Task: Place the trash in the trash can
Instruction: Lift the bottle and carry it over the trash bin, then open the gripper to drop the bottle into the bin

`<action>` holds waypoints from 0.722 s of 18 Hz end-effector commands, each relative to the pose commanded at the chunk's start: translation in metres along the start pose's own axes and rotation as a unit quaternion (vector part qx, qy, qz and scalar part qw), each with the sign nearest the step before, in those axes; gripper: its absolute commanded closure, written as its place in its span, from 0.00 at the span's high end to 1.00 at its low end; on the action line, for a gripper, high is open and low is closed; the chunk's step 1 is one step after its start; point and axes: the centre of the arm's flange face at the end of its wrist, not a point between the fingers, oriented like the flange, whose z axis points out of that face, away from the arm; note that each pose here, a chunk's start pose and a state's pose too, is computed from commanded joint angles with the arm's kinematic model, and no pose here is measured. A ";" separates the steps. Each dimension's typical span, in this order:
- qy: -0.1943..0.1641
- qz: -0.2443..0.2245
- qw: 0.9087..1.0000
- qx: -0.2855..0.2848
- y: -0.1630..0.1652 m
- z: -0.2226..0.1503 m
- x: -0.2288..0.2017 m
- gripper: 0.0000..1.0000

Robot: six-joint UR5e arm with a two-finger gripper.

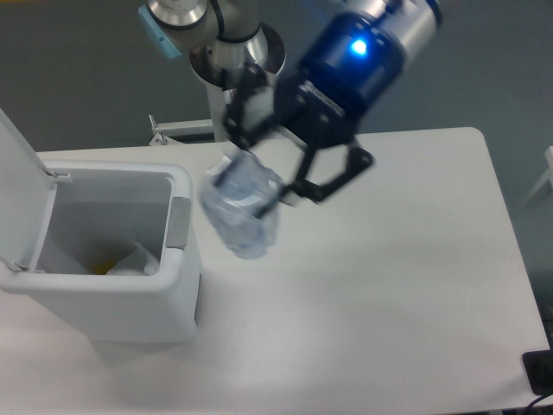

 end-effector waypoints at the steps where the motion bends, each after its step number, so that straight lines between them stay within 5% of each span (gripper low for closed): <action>1: 0.010 0.003 1.000 -0.003 0.001 0.010 0.011 0.28; 13: 0.079 0.025 0.996 -0.030 0.084 0.089 0.065 0.38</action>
